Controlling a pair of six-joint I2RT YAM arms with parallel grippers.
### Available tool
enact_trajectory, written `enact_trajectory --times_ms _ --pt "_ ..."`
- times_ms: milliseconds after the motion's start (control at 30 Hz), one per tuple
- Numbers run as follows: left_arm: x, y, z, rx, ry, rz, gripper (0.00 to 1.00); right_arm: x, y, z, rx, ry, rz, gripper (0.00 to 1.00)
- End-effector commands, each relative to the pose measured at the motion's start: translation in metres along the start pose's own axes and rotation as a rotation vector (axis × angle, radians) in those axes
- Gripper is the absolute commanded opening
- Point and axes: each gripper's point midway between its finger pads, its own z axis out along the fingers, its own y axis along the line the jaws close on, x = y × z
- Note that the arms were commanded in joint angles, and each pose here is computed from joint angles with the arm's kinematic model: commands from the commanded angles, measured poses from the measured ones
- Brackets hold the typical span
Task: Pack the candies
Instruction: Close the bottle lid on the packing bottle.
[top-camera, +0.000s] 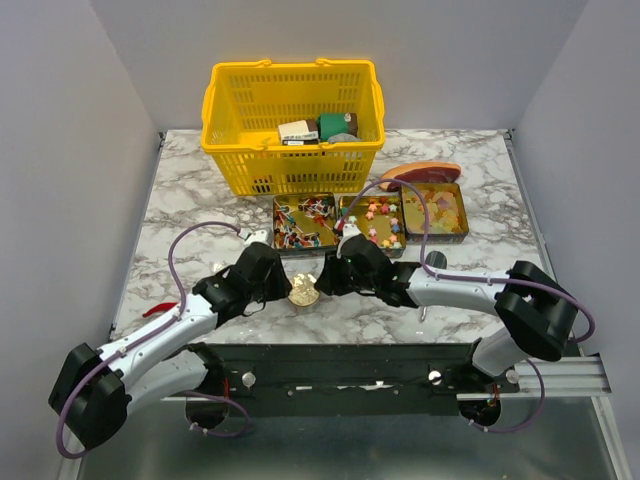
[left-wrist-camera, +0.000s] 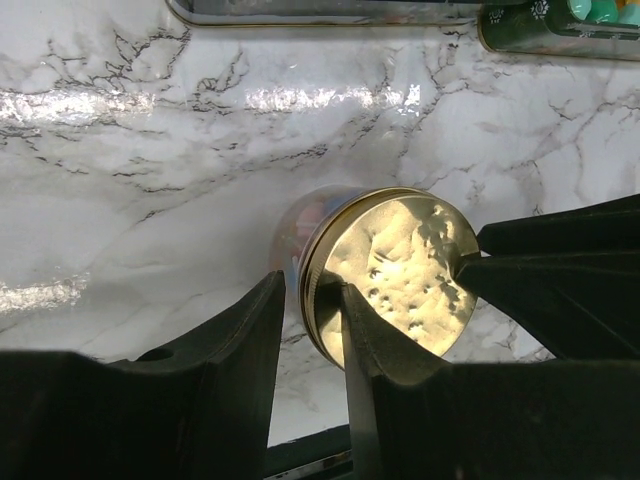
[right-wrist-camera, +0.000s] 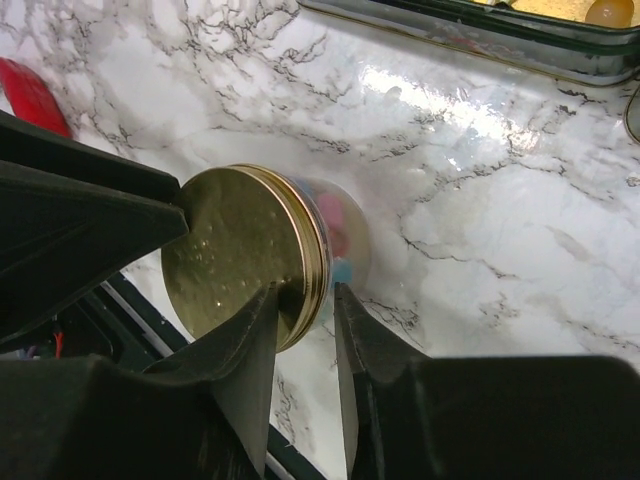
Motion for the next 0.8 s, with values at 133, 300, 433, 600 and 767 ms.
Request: enact_trajectory --times_ms 133,300,433,600,767 --pt "0.022 0.032 0.008 -0.127 0.066 0.055 0.39 0.03 -0.042 0.01 0.164 0.066 0.001 0.32" --pt "0.025 0.033 0.013 -0.123 0.066 0.056 0.39 0.038 -0.048 0.014 0.185 0.084 0.006 0.29" --pt "0.03 0.037 0.019 -0.137 0.082 0.062 0.33 0.038 -0.049 0.014 0.191 0.082 0.008 0.29" --pt "0.035 0.038 0.025 -0.123 0.082 0.068 0.32 0.029 -0.048 0.001 0.191 0.035 0.012 0.32" --pt "0.016 0.021 0.02 -0.043 -0.003 0.08 0.43 0.018 -0.047 -0.019 0.187 -0.011 0.001 0.44"
